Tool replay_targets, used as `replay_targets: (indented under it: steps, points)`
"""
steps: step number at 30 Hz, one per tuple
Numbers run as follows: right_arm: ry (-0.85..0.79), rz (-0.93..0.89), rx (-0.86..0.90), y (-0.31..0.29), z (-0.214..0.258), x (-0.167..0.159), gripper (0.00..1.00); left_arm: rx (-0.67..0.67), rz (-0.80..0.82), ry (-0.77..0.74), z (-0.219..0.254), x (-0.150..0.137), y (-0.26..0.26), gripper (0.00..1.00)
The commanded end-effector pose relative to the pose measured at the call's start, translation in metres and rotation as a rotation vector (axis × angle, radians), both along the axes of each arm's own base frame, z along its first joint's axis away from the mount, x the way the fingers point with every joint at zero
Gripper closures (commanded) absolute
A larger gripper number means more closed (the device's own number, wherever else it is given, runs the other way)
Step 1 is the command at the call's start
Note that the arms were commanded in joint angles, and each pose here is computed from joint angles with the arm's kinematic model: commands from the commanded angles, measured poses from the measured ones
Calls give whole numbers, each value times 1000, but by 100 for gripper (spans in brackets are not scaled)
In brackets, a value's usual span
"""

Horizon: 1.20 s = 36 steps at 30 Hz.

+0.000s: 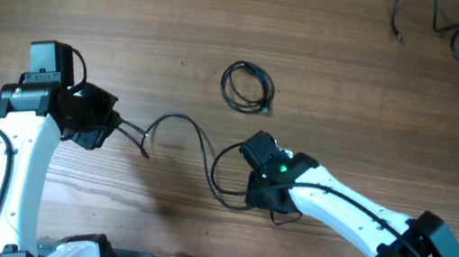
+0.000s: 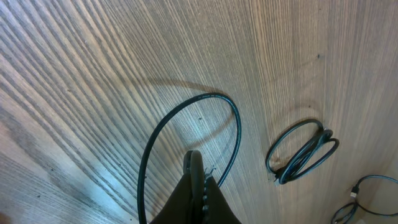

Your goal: Untangle cables

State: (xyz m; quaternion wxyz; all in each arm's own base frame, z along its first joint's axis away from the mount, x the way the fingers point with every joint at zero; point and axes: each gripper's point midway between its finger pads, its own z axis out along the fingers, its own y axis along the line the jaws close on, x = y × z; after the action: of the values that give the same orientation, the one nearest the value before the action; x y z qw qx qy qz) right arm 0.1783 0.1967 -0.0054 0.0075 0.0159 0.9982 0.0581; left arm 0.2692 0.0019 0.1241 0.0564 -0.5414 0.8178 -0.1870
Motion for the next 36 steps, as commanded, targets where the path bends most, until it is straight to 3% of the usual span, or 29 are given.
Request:
replay_targets:
  steps: [1,7,15,22,28,36]
  points:
    - [34,12,-48,-16,-19,-15,68,8,14,14,-3,-2,4,96]
    - [2,-4,-82,-24,-19,-6,96,8,14,14,-3,-2,4,95]
    - [-27,-191,-142,-59,16,42,96,19,-37,19,-4,-4,-3,96]
    - [-260,-284,-228,-110,142,95,96,71,-71,38,-7,-8,-7,93]
    - [-370,-574,-336,-197,209,93,96,270,-16,128,-14,-24,26,96]
    - [-346,-672,-380,-249,212,87,96,282,62,134,-13,-25,45,96]
